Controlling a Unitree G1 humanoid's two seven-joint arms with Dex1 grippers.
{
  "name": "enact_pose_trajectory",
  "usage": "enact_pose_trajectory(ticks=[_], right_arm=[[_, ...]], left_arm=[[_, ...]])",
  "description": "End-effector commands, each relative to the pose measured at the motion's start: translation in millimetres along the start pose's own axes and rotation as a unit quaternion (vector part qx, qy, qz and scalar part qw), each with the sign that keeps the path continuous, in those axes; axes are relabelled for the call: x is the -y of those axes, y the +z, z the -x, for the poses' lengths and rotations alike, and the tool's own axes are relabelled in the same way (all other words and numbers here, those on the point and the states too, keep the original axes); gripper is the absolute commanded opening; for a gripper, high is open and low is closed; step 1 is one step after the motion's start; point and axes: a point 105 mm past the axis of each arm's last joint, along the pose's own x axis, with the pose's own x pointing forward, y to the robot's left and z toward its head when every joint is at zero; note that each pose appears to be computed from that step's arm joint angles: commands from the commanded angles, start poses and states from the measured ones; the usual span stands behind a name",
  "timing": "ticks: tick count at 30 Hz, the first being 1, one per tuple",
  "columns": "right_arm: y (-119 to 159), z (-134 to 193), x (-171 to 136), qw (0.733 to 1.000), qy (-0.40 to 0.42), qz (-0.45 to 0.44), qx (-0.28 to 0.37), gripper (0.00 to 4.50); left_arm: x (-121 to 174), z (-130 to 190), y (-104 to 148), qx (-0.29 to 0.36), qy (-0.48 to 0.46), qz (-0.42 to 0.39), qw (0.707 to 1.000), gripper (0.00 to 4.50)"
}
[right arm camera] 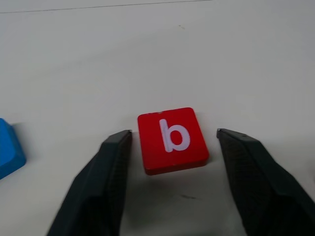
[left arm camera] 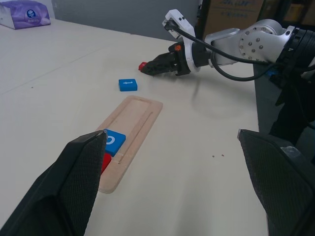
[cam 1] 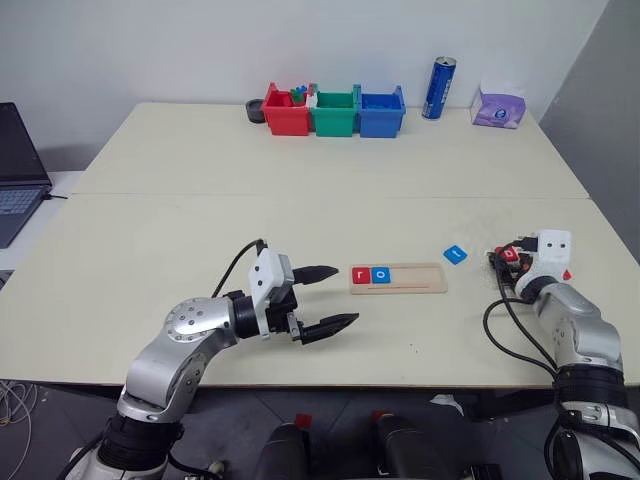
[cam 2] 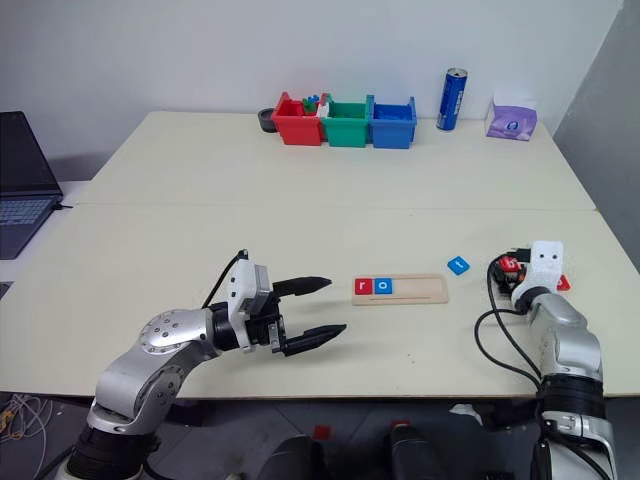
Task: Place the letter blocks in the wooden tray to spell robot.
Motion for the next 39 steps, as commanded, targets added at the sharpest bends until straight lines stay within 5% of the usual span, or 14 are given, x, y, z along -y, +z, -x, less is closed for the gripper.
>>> enact_pose_trajectory(ticks=[1, 3, 9, 14, 23, 32, 39], right_arm=[[-5, 1, 13, 0.999, -0.031, 0.005, -0.009, 1.8], [-6, 4, 11, 0.999, -0.03, 0.011, -0.013, 1.46], [-9, 32, -4, 0.998, -0.031, 0.024, -0.047, 1.47], [-27, 84, -48, 0.994, -0.012, 0.023, -0.107, 1.47], [-47, 111, -80, 0.985, -0.019, -0.016, -0.173, 1.47], [-26, 113, -72, 0.987, 0.0, 0.002, -0.159, 4.49], [27, 114, -57, 0.981, 0.097, 0.132, -0.101, 4.49]], left_arm=[[2, -2, 10, 0.014, -0.01, -0.02, 1.0, 4.5], [3, -1, 9, 0.014, -0.01, -0.019, 1.0, 4.5], [7, 0, 8, 0.012, -0.012, -0.016, 1.0, 4.5], [11, 3, 4, 0.006, -0.019, -0.01, 1.0, 4.5], [13, 0, 5, 0.003, -0.026, -0.012, 1.0, 4.5], [12, 0, 4, 0.001, -0.03, -0.011, 1.0, 4.5], [13, 0, 0, 0.003, -0.039, -0.008, 0.999, 4.5]])
